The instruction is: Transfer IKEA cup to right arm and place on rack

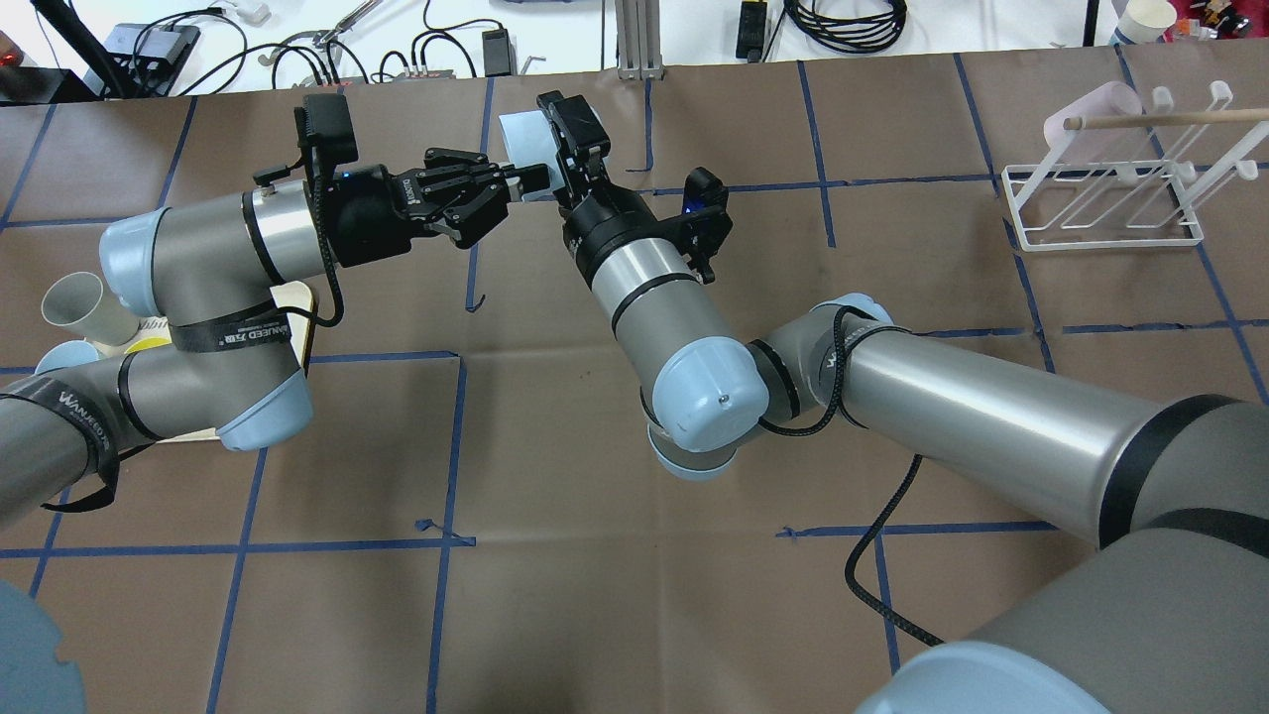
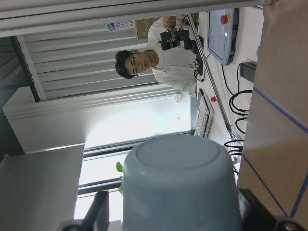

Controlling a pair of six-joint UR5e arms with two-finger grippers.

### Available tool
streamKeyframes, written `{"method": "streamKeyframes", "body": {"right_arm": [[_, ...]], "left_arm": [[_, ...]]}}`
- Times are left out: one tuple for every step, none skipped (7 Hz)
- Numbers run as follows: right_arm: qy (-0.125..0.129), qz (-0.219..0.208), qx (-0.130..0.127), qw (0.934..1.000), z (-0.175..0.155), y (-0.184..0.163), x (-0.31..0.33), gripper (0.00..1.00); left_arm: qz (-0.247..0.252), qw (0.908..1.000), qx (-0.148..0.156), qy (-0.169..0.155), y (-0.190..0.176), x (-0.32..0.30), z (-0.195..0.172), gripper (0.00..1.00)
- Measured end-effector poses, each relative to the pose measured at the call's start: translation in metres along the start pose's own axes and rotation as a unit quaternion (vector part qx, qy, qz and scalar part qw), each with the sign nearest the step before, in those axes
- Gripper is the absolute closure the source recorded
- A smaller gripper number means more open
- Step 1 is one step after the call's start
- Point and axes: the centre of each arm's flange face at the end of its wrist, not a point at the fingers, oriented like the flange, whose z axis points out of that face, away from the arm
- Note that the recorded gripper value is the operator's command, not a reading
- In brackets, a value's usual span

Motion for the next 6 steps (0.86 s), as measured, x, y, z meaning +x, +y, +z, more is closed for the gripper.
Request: {"method": "streamKeyframes", "body": {"right_arm": [[0.000, -0.001, 0.001, 1.0000, 0.0004, -0.0014, -0.0003, 0.38], [0.001, -0.001, 0.000, 1.0000, 0.0007, -0.0021, -0.0004, 0.46], [0.001, -0.002, -0.003, 1.0000, 0.0008, -0.0020, -0.0003, 0.53], [0.002, -0.002, -0.008, 1.0000, 0.0010, -0.0015, -0.0002, 0.57], [0.002, -0.003, -0.009, 1.0000, 0.0012, -0.0016, 0.0001, 0.59], [0.004, -0.004, -0.019, 0.9998, 0.0010, 0.0010, 0.0007, 0.59]], "left_arm": [[0.000, 1.0000, 0.000, 0.000, 0.0000, 0.0000, 0.0000, 0.99], [0.000, 1.0000, 0.000, 0.000, 0.0000, 0.0000, 0.0000, 0.98], [-0.003, 1.0000, 0.000, 0.000, -0.0002, 0.0000, 0.0000, 0.96], [-0.007, 1.0000, 0.000, 0.000, -0.0005, 0.0002, 0.0000, 0.82], [-0.009, 1.0000, 0.000, 0.000, -0.0011, 0.0006, 0.0002, 0.44], [-0.014, 0.9999, 0.000, -0.001, -0.0031, 0.0016, 0.0002, 0.07]]}}
